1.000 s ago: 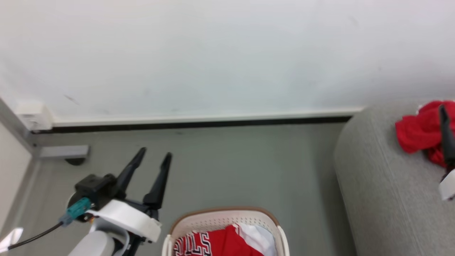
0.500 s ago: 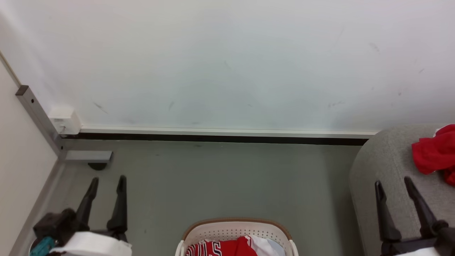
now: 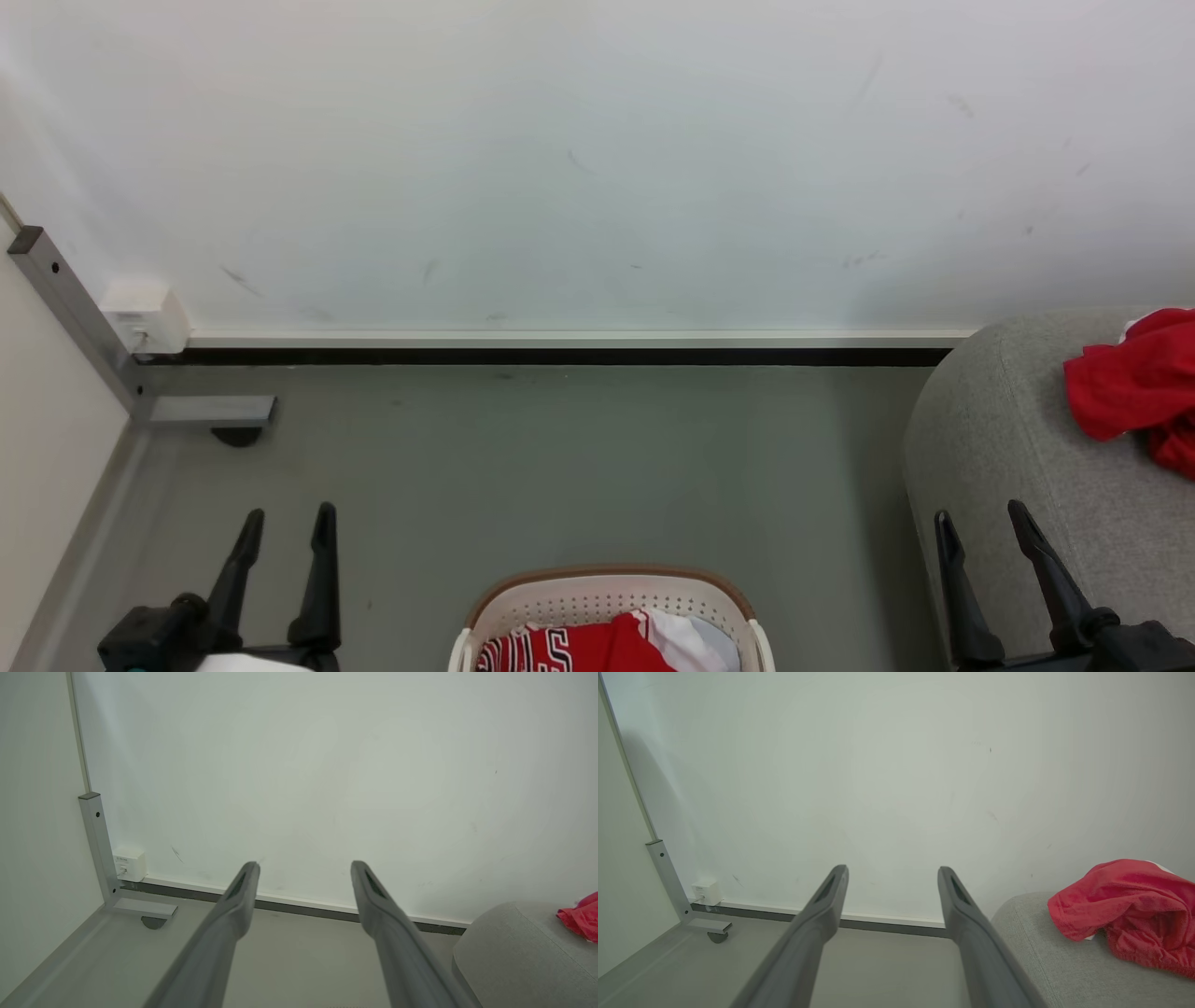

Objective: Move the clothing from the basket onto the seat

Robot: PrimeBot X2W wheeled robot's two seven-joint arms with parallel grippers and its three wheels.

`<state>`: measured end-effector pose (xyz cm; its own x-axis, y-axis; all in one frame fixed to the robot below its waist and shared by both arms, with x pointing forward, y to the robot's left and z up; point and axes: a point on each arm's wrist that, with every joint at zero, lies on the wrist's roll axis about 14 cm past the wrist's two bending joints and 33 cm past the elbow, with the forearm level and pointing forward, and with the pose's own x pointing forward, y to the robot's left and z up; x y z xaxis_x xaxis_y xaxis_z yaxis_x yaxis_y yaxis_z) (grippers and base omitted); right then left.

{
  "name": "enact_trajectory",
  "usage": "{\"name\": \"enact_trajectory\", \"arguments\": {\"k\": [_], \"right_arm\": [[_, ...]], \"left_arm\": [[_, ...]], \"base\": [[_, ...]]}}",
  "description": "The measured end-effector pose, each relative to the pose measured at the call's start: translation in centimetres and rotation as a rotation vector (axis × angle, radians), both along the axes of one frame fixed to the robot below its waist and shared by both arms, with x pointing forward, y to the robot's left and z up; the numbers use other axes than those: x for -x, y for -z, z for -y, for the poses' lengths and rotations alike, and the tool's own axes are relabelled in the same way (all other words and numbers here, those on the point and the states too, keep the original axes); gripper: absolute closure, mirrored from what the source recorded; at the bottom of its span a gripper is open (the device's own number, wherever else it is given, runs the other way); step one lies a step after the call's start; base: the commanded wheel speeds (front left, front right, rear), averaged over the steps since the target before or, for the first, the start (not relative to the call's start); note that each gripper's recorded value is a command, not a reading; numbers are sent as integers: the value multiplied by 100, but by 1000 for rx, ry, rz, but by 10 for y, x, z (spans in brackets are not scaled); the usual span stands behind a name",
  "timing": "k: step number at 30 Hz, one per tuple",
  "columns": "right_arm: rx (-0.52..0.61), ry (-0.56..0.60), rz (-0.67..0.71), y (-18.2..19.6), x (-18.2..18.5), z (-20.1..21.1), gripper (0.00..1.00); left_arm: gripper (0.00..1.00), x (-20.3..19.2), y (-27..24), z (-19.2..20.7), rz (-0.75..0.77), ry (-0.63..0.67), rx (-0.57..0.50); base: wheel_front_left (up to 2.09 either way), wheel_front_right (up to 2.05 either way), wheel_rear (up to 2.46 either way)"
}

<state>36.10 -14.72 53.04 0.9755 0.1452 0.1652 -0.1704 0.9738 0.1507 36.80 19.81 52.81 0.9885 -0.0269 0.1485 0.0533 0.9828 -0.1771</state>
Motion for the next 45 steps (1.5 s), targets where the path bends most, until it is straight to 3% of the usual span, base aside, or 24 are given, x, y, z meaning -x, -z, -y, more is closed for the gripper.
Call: {"name": "enact_trajectory", "arguments": {"k": [27,45], "right_arm": [[-22,7,3,-2,-7,1,0],[-1,72,-2,0,-20,23,0]], "left_arm": [[0,-8,10,12,-27,31,-3],[0,-42,57,74,-170,275,-18]], "base": [[0,0,0],[0,0,0]]}}
